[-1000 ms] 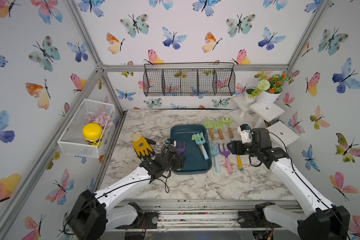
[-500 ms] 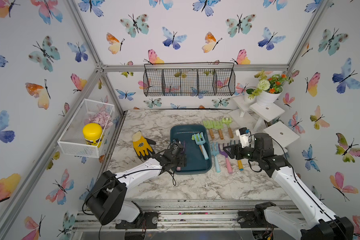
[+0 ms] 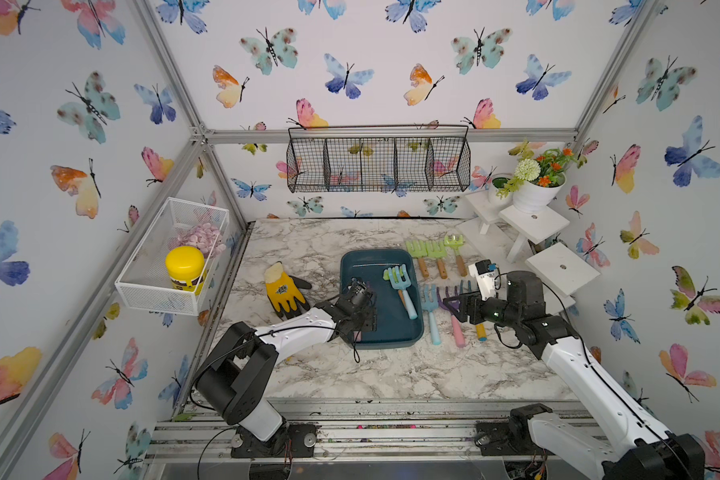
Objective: Take the hand rake out of the storage box
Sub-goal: Pick up the rake from the storage box.
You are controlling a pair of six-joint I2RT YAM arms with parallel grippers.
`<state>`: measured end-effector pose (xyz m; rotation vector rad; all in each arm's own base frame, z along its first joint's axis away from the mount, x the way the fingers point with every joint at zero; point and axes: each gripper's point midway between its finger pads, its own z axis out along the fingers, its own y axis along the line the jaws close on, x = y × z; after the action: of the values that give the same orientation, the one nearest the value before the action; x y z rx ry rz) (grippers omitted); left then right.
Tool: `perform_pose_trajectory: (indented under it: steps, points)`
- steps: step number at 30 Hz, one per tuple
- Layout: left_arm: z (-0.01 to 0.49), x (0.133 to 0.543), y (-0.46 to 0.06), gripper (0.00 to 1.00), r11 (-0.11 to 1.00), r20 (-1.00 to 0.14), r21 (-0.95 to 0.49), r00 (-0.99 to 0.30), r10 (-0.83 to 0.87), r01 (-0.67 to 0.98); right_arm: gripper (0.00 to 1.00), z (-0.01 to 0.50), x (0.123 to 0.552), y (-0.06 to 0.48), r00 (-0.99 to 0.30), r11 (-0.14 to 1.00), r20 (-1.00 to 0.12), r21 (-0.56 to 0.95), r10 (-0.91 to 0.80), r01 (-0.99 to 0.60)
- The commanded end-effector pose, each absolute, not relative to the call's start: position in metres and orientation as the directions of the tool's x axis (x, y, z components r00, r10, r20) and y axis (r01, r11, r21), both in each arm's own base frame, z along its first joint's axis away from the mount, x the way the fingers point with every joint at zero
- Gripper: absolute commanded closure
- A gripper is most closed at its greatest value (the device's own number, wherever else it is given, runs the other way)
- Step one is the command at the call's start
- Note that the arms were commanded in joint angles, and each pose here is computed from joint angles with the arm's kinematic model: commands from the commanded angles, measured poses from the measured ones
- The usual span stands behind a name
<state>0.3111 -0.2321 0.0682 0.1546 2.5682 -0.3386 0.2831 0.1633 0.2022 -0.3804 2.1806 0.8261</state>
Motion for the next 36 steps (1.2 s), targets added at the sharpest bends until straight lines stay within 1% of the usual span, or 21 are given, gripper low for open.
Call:
perform_pose_trajectory:
  steps: [1, 4, 11, 16, 21, 24, 27, 30, 36]
  points:
    - [0.053, 0.314, -0.213, 0.29, 0.980, -0.505, -0.144, -0.862, 0.049, 0.140, 0.26, 0.203, 0.284, 0.168, -0.670, 0.725, -0.742, 0.458, -0.007, -0.515]
    - [0.048, 0.313, -0.211, 0.32, 0.979, -0.496, -0.152, -0.867, 0.043, 0.136, 0.26, 0.204, 0.284, 0.168, -0.671, 0.722, -0.742, 0.460, -0.008, -0.517]
    - [0.041, 0.318, -0.221, 0.35, 0.974, -0.478, -0.169, -0.877, 0.055, 0.153, 0.26, 0.202, 0.284, 0.168, -0.673, 0.723, -0.739, 0.461, -0.008, -0.515]
    - [0.030, 0.322, -0.225, 0.40, 0.977, -0.457, -0.149, -0.887, 0.070, 0.154, 0.26, 0.202, 0.284, 0.168, -0.674, 0.726, -0.739, 0.459, -0.008, -0.512]
    - [0.026, 0.323, -0.229, 0.41, 0.978, -0.453, -0.138, -0.888, 0.078, 0.156, 0.26, 0.201, 0.284, 0.168, -0.675, 0.724, -0.737, 0.461, -0.009, -0.513]
    - [0.027, 0.324, -0.233, 0.46, 0.978, -0.455, -0.135, -0.886, 0.084, 0.162, 0.27, 0.201, 0.283, 0.168, -0.676, 0.723, -0.736, 0.462, -0.010, -0.514]
    - [0.025, 0.325, -0.233, 0.48, 0.981, -0.453, -0.118, -0.887, 0.087, 0.156, 0.27, 0.201, 0.282, 0.168, -0.676, 0.722, -0.737, 0.464, -0.008, -0.514]
    - [0.023, 0.327, -0.232, 0.55, 0.984, -0.450, -0.101, -0.889, 0.089, 0.149, 0.27, 0.201, 0.280, 0.168, -0.674, 0.722, -0.739, 0.463, -0.007, -0.515]
    - [0.021, 0.329, -0.237, 0.62, 0.984, -0.448, -0.087, -0.889, 0.099, 0.154, 0.27, 0.199, 0.280, 0.167, -0.677, 0.723, -0.736, 0.465, -0.005, -0.511]
